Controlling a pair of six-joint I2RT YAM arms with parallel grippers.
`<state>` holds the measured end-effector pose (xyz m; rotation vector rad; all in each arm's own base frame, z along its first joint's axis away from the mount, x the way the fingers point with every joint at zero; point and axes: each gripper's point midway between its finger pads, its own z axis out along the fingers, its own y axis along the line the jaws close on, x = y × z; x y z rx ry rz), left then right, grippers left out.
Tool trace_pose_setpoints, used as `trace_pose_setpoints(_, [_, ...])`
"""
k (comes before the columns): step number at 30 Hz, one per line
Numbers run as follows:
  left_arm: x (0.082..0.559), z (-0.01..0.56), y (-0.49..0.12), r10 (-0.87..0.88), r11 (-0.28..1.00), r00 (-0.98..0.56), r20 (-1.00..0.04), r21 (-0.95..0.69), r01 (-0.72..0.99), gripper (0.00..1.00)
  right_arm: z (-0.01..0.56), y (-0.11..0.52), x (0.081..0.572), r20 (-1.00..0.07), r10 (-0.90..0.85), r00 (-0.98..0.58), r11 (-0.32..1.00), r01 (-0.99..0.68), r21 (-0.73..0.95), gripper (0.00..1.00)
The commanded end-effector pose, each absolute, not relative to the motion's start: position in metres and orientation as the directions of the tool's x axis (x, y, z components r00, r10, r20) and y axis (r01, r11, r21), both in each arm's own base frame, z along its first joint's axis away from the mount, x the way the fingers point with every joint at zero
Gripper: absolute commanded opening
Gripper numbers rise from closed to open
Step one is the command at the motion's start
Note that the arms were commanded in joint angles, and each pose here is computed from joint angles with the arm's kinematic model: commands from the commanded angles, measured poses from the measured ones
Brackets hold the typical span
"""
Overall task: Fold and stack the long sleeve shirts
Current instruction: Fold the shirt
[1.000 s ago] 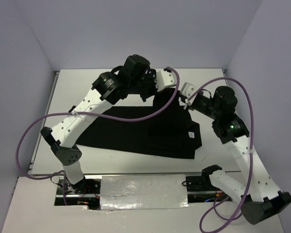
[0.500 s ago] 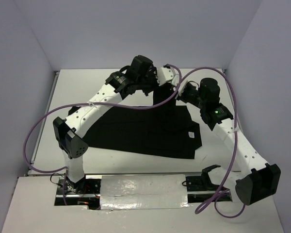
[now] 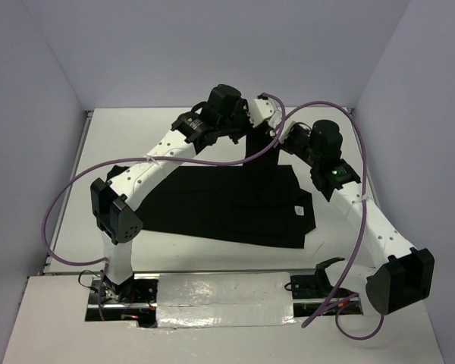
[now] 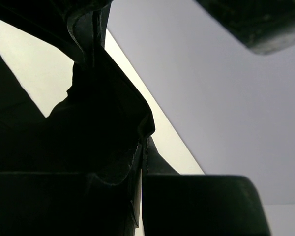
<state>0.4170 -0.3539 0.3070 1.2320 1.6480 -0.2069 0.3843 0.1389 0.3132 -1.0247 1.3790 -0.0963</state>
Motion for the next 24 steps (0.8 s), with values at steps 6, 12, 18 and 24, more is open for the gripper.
trace_pose_setpoints(6, [0.424,0.267,-0.315,0.768,0.415,-0.011,-0.64,0.485,0.769,0.0,0.257,0.09,0.394,-0.668,-0.74,0.071,0.579,-0.437,-0.688,0.0])
trace_pose_setpoints(12, [0.412,0.268,-0.319,0.721,0.4,-0.025,-0.693,0.386,0.831,0.0,0.242,0.083,0.385,-0.706,-0.706,0.054,0.61,-0.461,-0.645,0.0])
trace_pose_setpoints(18, [0.38,0.28,-0.346,0.628,0.313,-0.018,-0.778,0.231,0.921,0.0,0.256,0.089,0.381,-0.756,-0.647,0.096,0.64,-0.471,-0.607,0.0])
trace_pose_setpoints(24, [0.375,0.298,-0.343,0.503,0.351,-0.157,-0.85,0.034,0.936,0.0,0.287,0.08,0.385,-0.801,-0.586,0.121,0.692,-0.441,-0.572,0.0])
